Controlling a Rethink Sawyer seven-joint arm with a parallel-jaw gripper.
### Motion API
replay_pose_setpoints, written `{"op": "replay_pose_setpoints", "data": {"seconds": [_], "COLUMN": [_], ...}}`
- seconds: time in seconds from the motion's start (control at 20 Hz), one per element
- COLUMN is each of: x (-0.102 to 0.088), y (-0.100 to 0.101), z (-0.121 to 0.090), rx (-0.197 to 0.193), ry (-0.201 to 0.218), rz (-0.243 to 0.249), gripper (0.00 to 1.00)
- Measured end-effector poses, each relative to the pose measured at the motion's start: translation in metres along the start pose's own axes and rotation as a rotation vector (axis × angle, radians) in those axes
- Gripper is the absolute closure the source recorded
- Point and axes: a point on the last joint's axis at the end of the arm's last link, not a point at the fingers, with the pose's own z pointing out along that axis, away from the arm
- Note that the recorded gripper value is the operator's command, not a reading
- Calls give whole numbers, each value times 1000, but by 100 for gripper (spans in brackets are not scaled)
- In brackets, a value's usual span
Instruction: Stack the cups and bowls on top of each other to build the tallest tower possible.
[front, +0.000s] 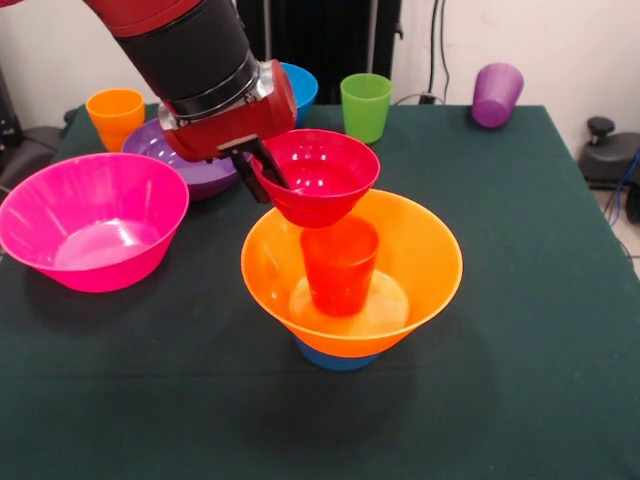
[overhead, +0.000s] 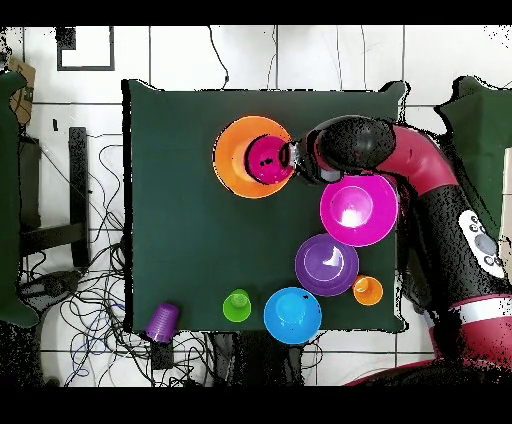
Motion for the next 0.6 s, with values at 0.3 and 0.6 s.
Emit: {"op": "replay_pose_setpoints", "data": {"seconds": [0.3, 0.6], "x": [-4, -4], "y": [-1, 0], "z": [2, 12], "rx": [4, -7], "ry": [-30, -34], "rz": [1, 3], "gripper": [100, 100]}}
